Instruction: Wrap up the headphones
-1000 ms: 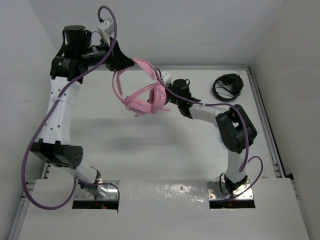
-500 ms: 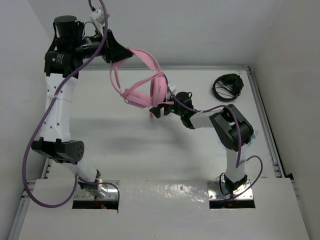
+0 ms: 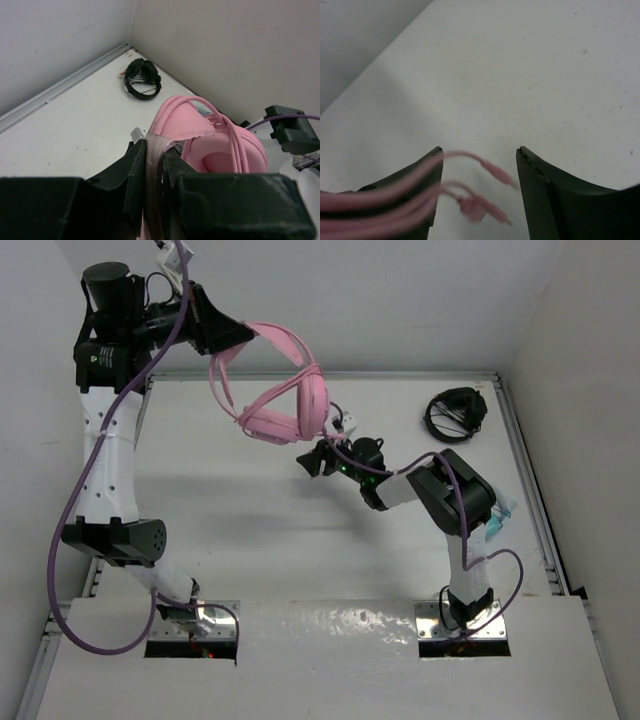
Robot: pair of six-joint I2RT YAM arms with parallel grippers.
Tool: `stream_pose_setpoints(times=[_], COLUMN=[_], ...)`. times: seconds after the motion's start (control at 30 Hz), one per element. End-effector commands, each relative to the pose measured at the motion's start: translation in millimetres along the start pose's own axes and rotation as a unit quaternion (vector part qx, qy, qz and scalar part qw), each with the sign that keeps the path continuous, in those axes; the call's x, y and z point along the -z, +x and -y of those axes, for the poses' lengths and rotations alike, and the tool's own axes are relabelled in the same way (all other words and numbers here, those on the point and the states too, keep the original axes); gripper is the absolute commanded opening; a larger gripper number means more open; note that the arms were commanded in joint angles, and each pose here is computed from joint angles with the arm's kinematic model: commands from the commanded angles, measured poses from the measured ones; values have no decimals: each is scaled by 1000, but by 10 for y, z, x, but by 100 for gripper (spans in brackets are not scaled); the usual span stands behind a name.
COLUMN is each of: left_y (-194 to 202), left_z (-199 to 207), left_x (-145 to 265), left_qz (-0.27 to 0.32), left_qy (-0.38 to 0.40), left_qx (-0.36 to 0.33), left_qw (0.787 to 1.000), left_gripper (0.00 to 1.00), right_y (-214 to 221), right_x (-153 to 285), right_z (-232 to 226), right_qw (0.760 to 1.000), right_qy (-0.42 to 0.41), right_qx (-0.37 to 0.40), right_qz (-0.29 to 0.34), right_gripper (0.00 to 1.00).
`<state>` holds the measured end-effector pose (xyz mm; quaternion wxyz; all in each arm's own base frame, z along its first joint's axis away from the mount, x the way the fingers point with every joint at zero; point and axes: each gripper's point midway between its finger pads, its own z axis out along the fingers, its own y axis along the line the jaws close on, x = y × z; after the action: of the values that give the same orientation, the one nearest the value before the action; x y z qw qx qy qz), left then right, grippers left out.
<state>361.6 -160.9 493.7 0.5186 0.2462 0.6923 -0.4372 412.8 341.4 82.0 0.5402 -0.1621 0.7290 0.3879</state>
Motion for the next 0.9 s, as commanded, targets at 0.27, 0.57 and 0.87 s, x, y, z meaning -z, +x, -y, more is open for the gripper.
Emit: stream_pose_setpoints(times=[0.27, 0.57, 0.87], left_y=[-408, -413, -404], left_z=[144, 137, 134], left_x=[224, 243, 245], left_qz=[51, 53, 51], left_qy=[19, 15, 15], left_qx=[-15, -22, -18], left_qw=[998, 998, 998], left_gripper=[0, 0, 0], right_y=[-12, 35, 10], right_x=[211, 111, -3], right_z=[-77, -186, -345], right_qw=[1000, 997, 998], right_qy=[4, -26, -37], right_qx=[25, 67, 55], right_qz=[10, -5, 22], right_gripper=[51, 79, 40])
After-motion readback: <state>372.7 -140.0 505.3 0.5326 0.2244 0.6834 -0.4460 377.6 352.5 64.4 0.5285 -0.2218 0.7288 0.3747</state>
